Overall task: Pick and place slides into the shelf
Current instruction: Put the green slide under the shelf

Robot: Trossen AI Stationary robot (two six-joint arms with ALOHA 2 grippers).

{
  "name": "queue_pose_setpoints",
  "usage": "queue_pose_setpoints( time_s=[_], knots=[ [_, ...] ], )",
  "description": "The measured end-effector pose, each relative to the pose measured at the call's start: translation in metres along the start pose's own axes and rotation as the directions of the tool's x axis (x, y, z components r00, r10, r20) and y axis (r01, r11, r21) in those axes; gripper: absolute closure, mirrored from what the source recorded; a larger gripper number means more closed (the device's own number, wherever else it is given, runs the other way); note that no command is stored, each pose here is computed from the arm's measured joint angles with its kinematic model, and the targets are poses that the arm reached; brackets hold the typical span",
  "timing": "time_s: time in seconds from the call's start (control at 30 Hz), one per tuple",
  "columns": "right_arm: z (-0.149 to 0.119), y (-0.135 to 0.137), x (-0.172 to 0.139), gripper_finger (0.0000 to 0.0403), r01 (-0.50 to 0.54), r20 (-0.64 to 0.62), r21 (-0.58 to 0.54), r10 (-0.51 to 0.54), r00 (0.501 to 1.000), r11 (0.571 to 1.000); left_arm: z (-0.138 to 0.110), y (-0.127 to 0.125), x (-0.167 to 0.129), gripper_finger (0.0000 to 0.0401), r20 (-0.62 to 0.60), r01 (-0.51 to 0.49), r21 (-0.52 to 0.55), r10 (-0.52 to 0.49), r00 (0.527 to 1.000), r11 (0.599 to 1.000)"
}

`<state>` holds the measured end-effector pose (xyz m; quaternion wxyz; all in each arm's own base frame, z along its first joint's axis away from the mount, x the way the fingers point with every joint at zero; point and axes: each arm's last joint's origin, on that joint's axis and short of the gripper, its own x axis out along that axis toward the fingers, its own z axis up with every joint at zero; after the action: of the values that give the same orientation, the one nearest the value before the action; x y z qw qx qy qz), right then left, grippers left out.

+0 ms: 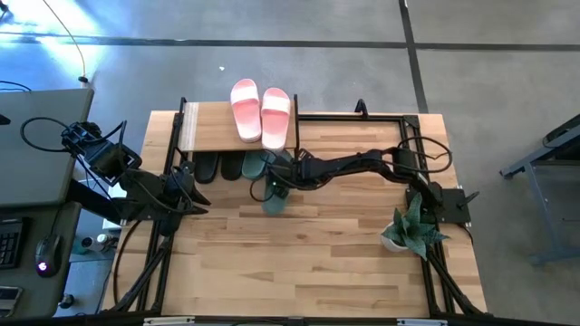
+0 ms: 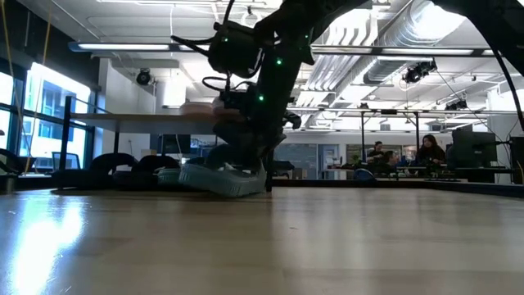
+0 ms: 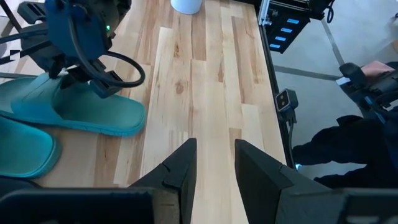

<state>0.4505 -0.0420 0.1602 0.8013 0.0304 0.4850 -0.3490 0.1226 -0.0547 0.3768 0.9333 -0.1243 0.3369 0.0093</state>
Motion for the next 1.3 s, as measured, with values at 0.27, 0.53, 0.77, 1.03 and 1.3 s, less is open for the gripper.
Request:
queue_pose_setpoints(
  time_s=[0.27,0.53,0.77,1.03,1.3],
  knots=[
    [-0.008,0.003,-0.004,0.0290,0.034,-0.040,-0.019,-0.035,0.999,0.999,0.000,0.000,0.000,0.0306,0.000,0.000,0.000,0.000,1.000,1.000],
    [-0.006,0.006,-0.004,0.0289,0.008,-0.017,-0.012,-0.008,1.000,1.000,0.000,0.000,0.000,0.0306,-0.001,0.000,0.000,0.000,1.000,1.000],
    [-0.003,0.008,-0.004,0.0289,-0.032,-0.002,-0.020,0.032,1.000,0.999,0.000,0.000,0.000,0.0306,-0.003,0.003,0.000,-0.003,1.000,1.000],
    [0.000,0.006,-0.016,0.0289,-0.140,-0.027,-0.012,0.140,0.990,0.990,0.000,0.000,0.000,0.0306,-0.004,0.004,0.000,-0.004,1.000,1.000],
    [0.002,0.002,-0.017,0.0289,-0.220,-0.070,0.000,0.219,0.973,0.975,0.000,0.000,0.000,0.0306,-0.005,0.006,0.000,-0.006,1.000,1.000]
  ],
)
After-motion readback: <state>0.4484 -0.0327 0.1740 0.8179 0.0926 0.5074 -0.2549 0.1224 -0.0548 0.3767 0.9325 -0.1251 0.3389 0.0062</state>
